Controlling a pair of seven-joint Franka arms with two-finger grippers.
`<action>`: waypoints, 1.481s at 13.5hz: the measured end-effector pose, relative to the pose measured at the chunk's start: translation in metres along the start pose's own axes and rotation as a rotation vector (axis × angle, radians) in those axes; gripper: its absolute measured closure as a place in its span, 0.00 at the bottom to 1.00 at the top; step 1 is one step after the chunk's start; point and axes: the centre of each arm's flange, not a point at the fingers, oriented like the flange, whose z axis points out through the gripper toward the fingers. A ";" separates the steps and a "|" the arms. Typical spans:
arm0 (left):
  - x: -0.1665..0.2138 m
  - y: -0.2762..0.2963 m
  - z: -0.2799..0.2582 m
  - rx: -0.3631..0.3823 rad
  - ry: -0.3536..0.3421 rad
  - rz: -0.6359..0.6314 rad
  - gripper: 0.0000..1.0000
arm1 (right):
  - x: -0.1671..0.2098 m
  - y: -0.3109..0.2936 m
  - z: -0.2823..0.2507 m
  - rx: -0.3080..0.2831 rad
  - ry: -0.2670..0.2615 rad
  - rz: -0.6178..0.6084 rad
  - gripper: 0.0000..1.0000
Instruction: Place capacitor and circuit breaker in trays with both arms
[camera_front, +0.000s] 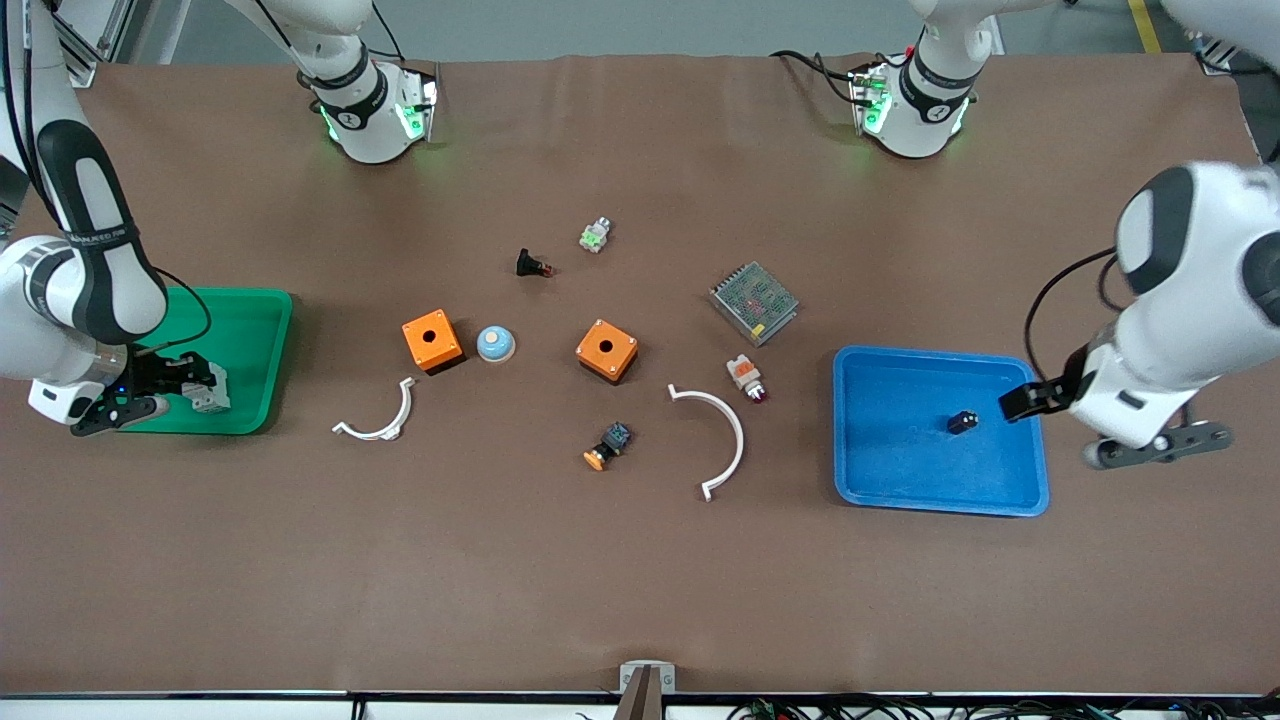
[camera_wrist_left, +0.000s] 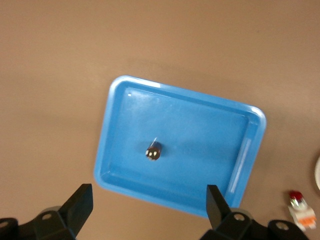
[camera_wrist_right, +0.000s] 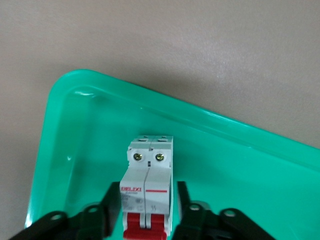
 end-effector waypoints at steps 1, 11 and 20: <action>-0.004 -0.002 -0.028 0.002 0.014 0.006 0.00 | 0.004 -0.002 -0.018 0.005 -0.002 -0.038 0.29; -0.098 -0.050 -0.163 -0.028 0.015 0.086 0.00 | 0.034 -0.094 -0.231 0.101 0.055 0.156 0.00; -0.124 -0.035 -0.161 -0.033 -0.001 0.125 0.00 | 0.059 -0.171 -0.302 0.016 0.134 0.347 0.00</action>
